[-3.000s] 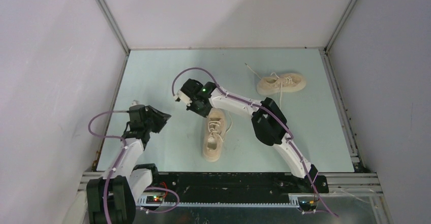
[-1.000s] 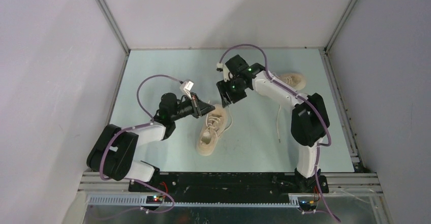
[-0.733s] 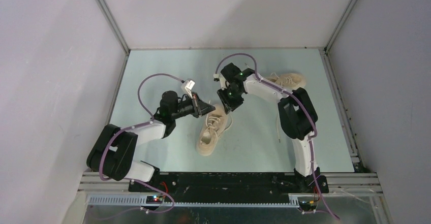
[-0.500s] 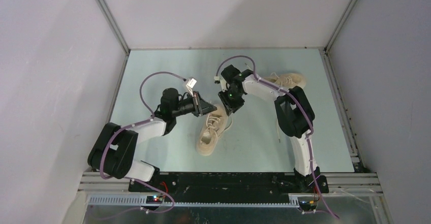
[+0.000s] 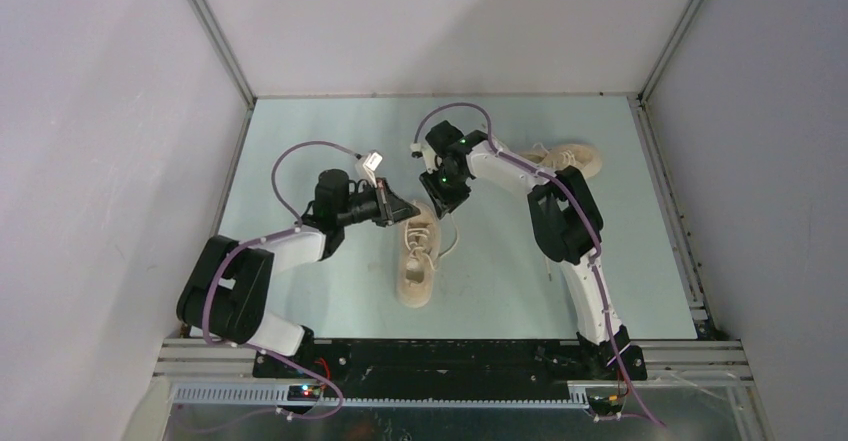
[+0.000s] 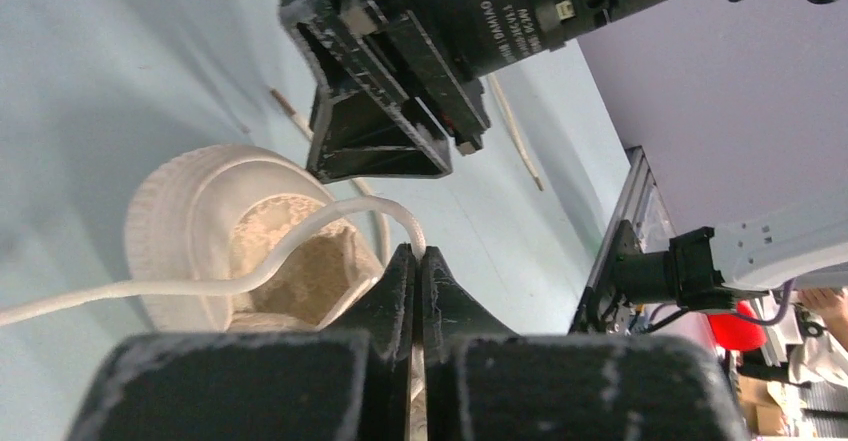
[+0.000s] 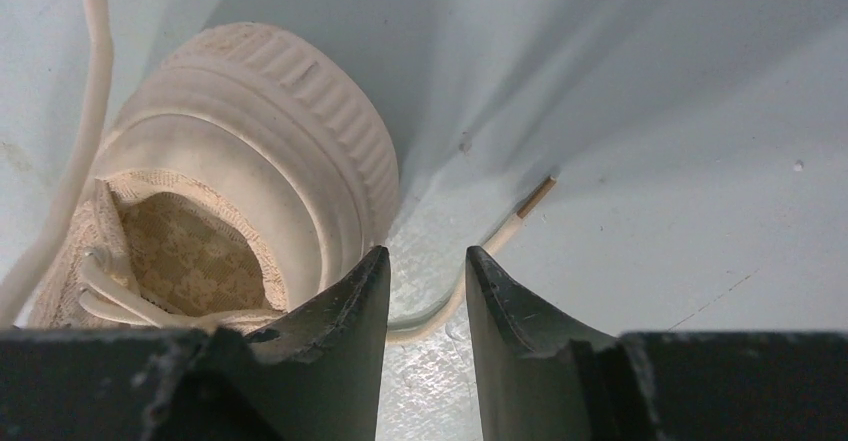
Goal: Tie the shoes
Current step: Adjust the shoe at the center of the board.
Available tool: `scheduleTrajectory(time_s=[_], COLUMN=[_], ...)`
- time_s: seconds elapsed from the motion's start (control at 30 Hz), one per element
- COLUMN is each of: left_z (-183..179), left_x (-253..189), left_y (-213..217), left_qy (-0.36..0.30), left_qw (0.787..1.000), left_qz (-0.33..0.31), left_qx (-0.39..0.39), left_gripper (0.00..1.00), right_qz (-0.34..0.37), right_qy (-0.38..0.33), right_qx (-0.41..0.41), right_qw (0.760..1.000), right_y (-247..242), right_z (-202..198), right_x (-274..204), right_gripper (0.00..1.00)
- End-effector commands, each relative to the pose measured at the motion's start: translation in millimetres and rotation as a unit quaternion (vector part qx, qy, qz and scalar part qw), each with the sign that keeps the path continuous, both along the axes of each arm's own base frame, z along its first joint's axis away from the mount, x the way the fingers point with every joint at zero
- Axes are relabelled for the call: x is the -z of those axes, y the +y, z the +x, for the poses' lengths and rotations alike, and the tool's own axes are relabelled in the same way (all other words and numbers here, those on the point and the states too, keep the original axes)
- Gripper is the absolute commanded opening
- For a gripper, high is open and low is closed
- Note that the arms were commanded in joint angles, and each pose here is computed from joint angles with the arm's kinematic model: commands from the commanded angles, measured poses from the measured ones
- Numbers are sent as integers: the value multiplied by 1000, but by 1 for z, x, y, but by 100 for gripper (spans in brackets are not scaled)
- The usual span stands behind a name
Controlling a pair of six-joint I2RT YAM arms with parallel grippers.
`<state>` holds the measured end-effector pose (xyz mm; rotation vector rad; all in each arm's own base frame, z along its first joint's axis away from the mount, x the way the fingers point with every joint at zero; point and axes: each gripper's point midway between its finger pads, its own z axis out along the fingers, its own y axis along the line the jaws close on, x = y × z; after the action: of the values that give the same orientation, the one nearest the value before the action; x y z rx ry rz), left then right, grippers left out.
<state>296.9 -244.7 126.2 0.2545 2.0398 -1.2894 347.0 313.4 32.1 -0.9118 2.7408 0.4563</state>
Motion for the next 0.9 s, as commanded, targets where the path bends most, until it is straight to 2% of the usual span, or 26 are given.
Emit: scheduleTrajectory(time_s=[0.0,0.23,0.33,0.43,0.87], left_z=[11,3,0,0,-7], left_x=[-9,-13,-13,-9,-8], left_y=[14,19,22,27,34], left_qy=[-40,-49,-54,-53,-51], left_qw=[999,998,998,997,996], left_qz=[10,-2,4,16,28], left_qx=[-29,-28,-31,-47,-62], left_gripper=[0,0,0,0,0], right_qz=[23,69,48,-6,-85], right_qy=[-42,-66,-91,-112,-71], right_qx=[-6,-21,-52,-40,-7], right_qw=[999,995,993,993,994], right_y=[8,12,8,-13,-23], right_z=[16,11,8,8,12], right_x=[-29,-81,-85,-73,-1], right_gripper=[38,45,45,45,40])
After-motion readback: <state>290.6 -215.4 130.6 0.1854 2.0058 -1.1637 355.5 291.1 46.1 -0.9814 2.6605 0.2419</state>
